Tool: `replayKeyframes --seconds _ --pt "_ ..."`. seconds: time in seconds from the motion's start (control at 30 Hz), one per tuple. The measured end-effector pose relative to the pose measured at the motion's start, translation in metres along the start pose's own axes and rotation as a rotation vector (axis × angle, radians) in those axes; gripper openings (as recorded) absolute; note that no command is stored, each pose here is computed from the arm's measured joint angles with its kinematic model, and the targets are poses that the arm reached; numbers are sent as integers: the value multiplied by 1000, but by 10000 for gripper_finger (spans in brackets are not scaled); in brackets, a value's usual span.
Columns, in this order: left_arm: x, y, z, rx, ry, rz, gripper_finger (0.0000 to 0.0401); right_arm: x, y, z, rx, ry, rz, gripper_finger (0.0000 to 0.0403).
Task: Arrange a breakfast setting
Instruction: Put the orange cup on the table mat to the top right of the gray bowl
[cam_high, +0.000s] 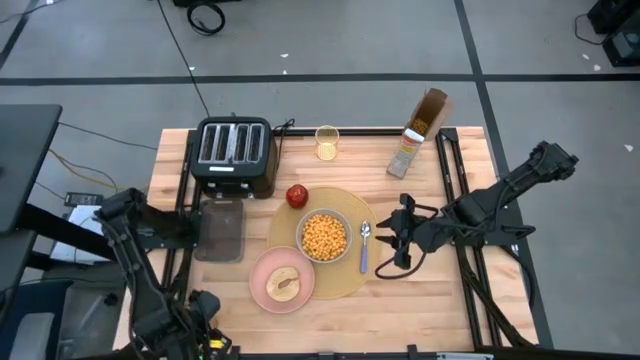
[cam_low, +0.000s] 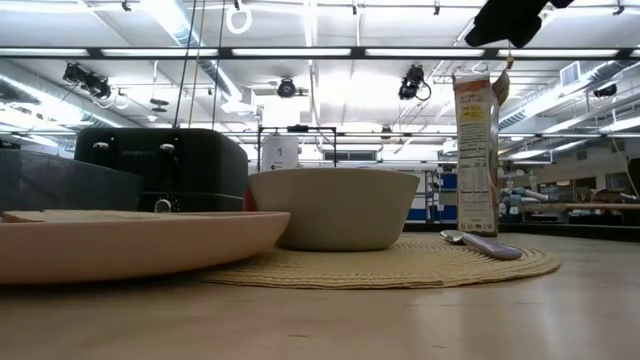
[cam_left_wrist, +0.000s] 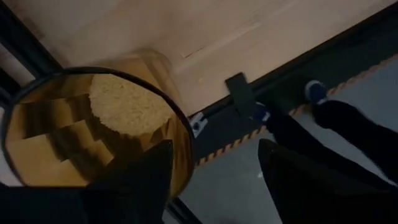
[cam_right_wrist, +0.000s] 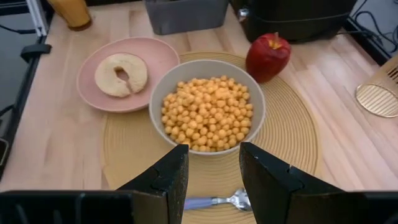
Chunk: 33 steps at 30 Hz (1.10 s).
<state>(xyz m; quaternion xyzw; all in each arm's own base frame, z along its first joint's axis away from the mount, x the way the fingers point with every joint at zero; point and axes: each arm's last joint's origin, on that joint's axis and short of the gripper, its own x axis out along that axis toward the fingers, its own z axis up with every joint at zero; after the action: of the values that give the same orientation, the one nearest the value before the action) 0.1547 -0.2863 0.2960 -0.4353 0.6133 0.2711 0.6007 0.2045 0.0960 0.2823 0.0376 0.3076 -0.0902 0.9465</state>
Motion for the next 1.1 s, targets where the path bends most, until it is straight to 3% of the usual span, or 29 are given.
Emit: replayKeyframes --seconds 0.3,0.7,0.87,1.1 --pt "21 -4 -4 16 11 88 183 4 -6 4 5 -11 -16 150" --pt "25 -2 -2 70 13 151 22 5 -5 24 -209 -172 5 150" --pt "25 -5 -5 110 91 146 15 6 -7 31 -257 -232 -27 160" --pt "1 -6 -7 148 112 177 13 6 -8 38 -238 -290 -30 218"
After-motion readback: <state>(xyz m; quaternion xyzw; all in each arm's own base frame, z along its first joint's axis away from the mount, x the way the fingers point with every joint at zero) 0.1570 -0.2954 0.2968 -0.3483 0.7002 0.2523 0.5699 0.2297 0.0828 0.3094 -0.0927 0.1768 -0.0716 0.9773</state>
